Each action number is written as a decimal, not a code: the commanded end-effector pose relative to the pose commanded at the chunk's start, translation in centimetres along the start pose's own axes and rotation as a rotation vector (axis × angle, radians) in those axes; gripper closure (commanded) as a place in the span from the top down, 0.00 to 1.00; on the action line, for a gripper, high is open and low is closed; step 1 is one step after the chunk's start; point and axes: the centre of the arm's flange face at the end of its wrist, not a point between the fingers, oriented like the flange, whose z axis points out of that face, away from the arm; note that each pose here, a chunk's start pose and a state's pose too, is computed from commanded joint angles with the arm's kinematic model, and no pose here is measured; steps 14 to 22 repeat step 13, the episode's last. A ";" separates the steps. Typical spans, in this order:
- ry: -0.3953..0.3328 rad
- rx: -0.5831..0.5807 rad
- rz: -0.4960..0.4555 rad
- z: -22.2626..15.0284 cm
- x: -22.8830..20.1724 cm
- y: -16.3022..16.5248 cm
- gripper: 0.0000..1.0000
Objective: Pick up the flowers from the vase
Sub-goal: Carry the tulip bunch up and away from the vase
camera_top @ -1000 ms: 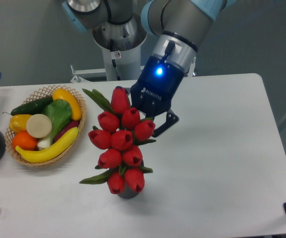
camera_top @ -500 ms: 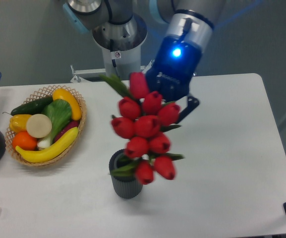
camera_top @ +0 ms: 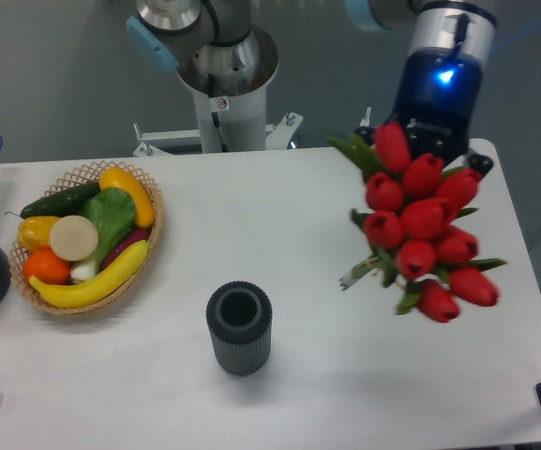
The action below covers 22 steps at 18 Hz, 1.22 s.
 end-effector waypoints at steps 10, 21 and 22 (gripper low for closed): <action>0.010 -0.014 -0.012 0.4 0.1 1.6 0.40; 0.011 -0.011 -0.009 0.4 0.3 1.4 0.40; 0.011 -0.011 -0.009 0.4 0.3 1.4 0.40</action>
